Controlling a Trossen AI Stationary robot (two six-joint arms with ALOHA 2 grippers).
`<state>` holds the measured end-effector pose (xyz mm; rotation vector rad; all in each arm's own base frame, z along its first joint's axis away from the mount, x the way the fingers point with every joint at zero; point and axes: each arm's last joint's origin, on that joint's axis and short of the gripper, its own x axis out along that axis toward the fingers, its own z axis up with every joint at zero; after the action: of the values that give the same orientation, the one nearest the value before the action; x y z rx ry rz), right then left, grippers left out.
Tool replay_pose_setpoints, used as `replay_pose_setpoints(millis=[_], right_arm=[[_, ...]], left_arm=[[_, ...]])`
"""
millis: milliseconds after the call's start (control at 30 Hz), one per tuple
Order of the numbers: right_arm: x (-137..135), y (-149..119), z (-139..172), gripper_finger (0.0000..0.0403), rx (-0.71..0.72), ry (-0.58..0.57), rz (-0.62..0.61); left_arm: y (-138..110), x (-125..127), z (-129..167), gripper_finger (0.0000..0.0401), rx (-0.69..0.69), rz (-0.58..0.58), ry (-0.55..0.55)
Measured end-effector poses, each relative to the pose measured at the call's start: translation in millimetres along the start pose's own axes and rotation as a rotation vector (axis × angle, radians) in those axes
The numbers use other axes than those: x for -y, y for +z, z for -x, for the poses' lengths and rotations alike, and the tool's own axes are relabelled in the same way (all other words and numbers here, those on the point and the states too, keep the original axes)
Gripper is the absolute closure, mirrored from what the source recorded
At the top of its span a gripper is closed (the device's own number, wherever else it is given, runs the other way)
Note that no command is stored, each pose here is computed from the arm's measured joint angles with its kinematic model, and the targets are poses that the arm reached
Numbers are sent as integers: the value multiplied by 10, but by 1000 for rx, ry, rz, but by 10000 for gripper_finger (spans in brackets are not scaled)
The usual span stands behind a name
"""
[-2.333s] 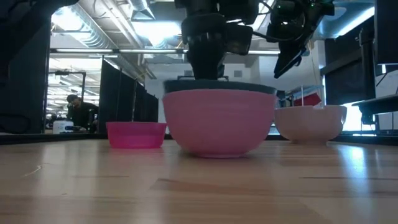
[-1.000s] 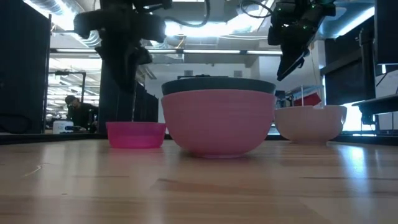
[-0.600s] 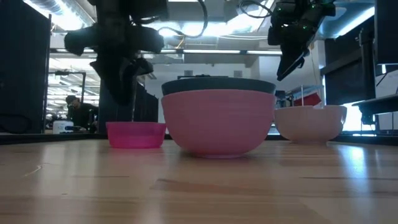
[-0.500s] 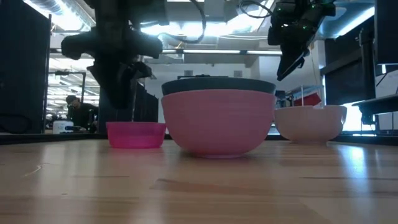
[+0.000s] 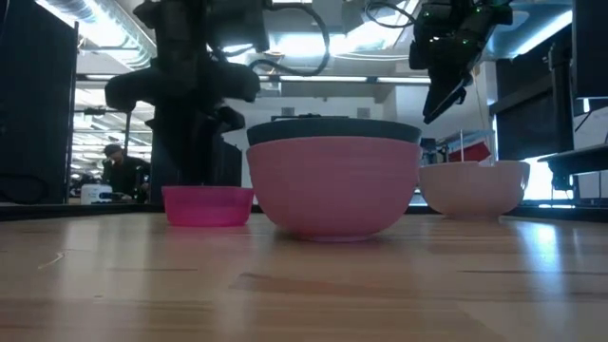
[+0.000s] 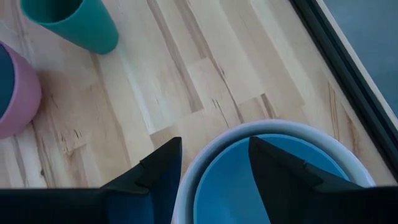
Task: Nest bowls inside each other
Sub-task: Stack to the pink bowl on top of the blue bowl
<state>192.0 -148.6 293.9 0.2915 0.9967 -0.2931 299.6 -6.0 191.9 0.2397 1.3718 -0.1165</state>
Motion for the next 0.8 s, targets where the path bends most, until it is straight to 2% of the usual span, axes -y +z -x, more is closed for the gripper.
replay_pose_setpoints(millis=[567,633,733,800], right_arm=[[-1,0,0,228,0,0,0],[-1,1,0,228,1,0,0],[0,1,0,228,1,0,0],[0,0,0,228,0,0,-2]], left_arm=[[-129,22,-251,314,11,77,-8],[-147,31,-277,330,11,80,-8],[-134,28,-280,384,27,69,-5],[-132,27,-274,396,24,70,-4]])
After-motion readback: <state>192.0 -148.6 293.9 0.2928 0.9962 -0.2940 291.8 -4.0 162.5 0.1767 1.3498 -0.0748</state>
